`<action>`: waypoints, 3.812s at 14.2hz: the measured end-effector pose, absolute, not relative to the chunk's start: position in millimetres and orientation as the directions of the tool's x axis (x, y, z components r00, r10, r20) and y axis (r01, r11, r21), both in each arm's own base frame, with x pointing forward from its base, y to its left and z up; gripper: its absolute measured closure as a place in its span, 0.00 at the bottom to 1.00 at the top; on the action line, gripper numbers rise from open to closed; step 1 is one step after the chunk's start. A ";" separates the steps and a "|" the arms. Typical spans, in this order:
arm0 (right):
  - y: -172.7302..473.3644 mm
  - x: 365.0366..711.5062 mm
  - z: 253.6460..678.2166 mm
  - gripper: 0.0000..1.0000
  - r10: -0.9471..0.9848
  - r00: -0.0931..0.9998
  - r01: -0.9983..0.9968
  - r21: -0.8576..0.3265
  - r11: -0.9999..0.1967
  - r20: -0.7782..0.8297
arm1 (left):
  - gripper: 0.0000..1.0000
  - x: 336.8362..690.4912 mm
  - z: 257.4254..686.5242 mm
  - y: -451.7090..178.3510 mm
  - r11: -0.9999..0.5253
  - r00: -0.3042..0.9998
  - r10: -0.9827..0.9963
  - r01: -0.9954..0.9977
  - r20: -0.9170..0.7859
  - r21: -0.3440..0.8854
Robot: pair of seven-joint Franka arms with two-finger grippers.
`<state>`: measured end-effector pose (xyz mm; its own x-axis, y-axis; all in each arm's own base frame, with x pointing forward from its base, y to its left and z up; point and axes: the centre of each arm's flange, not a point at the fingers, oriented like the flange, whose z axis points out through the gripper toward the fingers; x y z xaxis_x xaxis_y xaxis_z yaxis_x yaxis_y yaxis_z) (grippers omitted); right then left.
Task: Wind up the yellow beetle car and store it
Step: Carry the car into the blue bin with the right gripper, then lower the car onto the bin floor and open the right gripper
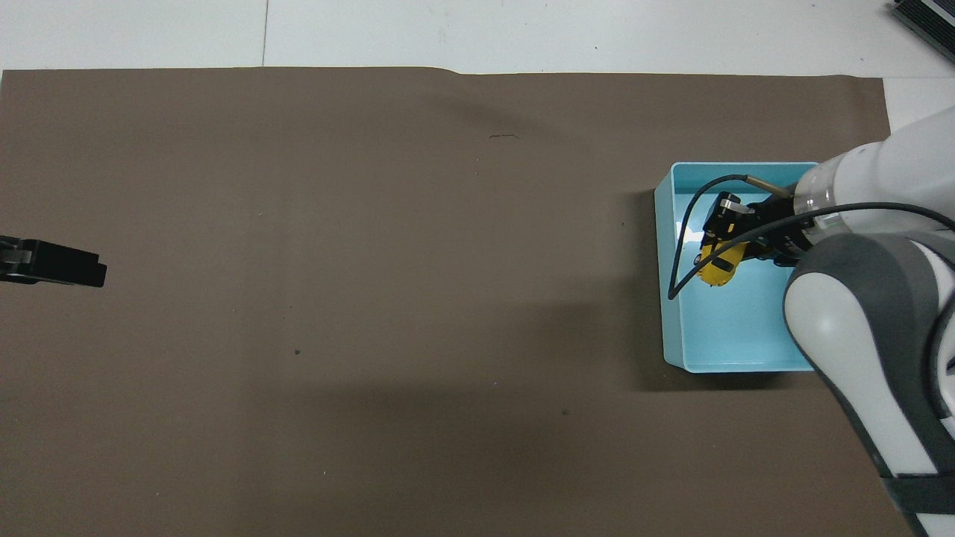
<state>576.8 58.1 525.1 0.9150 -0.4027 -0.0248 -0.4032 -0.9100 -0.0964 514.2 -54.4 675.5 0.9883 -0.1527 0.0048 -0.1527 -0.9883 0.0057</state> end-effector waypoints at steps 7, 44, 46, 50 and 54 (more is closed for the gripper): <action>-3.2 576.0 522.3 0.55 -0.215 0.976 -0.216 -0.022 -0.976 -0.015 | 0.00 514.2 675.5 -54.1 -0.988 0.988 -0.152 -0.152 0.004 0.006; -23.7 547.6 304.2 0.38 -0.022 0.999 -0.023 0.006 -1.000 0.044 | 0.00 513.6 673.4 -31.4 -0.994 0.994 -0.106 -0.106 -0.016 0.003; -23.8 549.5 309.2 0.18 -0.007 0.999 -0.007 0.008 -1.000 0.054 | 0.00 513.6 673.4 -31.4 -0.994 0.994 -0.106 -0.106 -0.016 0.003; -21.5 558.5 338.2 0.00 0.001 0.998 0.000 0.016 -1.000 0.066 | 0.00 513.6 673.4 -31.4 -0.994 0.994 -0.106 -0.106 -0.016 0.003; -21.6 576.7 391.9 0.00 0.000 0.998 -0.001 0.025 -1.000 0.060 | 0.00 513.6 673.4 -31.4 -0.994 0.994 -0.106 -0.106 -0.016 0.003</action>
